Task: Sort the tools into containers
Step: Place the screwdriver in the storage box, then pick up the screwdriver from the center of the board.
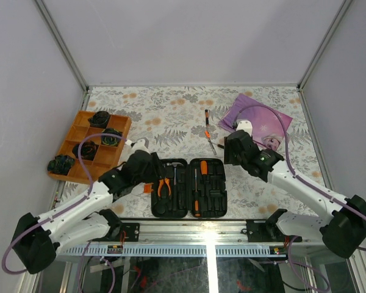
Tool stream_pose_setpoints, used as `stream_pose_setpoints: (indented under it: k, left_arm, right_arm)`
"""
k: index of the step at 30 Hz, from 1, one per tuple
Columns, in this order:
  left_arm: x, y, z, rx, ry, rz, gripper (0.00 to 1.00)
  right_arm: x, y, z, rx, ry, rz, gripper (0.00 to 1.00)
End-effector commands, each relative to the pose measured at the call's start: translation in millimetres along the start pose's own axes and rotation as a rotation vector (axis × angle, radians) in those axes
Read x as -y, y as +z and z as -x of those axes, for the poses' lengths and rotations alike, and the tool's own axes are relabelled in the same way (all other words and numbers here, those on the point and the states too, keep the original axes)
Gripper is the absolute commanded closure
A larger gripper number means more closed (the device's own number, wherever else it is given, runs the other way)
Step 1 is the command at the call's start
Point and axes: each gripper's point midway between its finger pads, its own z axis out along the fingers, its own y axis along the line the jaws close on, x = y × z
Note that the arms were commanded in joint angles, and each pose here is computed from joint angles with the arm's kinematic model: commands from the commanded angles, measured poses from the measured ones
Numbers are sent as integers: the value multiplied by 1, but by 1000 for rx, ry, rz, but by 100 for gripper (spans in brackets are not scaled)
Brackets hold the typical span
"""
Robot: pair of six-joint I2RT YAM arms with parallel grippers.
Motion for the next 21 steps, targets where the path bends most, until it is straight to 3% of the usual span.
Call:
stream_pose_setpoints:
  k: [1,7,13,21]
  left_arm:
    - [0,-11,17,-47,-7,-54,53]
    - [14,-26,38,-153,-33,-204,51]
    - [-1,-35,68,-66,55,-110,51]
    - [3,-41,77,-20,106,-128,47]
  right_arm:
    - [3,6,14,-22,-39,26,39]
    - [-10,39,9,-142,-138,132,37]
    - [-10,67,25,-182,-248,166,38]
    - [-2,101,32,-254,-330,270,40]
